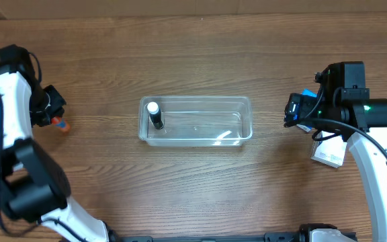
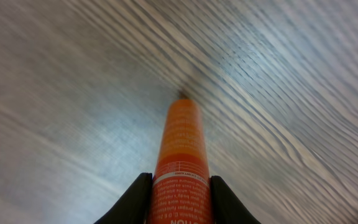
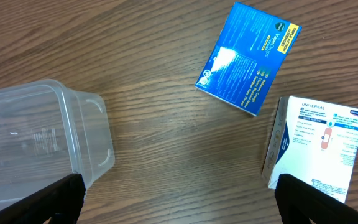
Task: Pack container
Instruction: 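Move the left gripper to the orange glue stick and grasp it, then place the glue stick into the container's left end, release, withdraw left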
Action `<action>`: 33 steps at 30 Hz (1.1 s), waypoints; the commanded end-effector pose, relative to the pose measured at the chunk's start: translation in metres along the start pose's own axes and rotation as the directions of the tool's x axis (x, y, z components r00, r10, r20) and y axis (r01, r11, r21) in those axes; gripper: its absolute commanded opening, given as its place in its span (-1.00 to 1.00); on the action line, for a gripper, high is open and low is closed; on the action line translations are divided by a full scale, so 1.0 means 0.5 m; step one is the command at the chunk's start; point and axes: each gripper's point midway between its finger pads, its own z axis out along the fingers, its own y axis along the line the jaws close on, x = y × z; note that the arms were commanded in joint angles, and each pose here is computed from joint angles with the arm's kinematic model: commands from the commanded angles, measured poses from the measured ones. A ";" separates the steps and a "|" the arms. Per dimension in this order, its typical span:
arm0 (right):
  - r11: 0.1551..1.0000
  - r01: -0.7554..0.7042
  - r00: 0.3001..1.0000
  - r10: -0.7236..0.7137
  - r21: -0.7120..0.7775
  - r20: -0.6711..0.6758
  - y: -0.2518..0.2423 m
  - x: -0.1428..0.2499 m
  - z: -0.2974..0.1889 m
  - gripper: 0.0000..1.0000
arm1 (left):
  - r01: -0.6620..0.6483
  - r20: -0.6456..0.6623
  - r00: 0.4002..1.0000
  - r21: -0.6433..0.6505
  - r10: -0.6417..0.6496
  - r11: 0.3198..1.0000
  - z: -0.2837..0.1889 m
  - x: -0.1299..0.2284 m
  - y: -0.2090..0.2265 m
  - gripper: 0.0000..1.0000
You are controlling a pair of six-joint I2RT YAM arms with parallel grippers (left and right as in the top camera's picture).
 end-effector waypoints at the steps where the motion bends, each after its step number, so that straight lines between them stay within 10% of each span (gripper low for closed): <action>1: 1.000 0.009 0.996 -0.009 0.007 0.092 0.000 -0.024 -0.049 1.00 | -0.058 0.190 0.981 0.124 0.034 0.991 -0.199 0.046 -0.029 -0.88; 7: 1.000 0.013 0.984 -0.012 -0.006 0.179 0.000 -0.019 -0.111 1.00 | -0.329 0.304 0.922 0.290 0.239 0.899 -0.391 0.278 -0.136 -0.91; 13: 1.000 0.008 0.985 -0.007 -0.006 0.173 0.000 -0.017 -0.109 1.00 | -0.517 0.257 0.851 0.257 0.457 0.817 -0.360 0.428 -0.264 -0.89; 33: 1.000 -0.002 0.985 0.003 -0.008 0.173 0.000 -0.018 -0.108 1.00 | -0.567 0.040 0.823 0.015 0.567 0.823 -0.029 0.389 -0.395 -0.92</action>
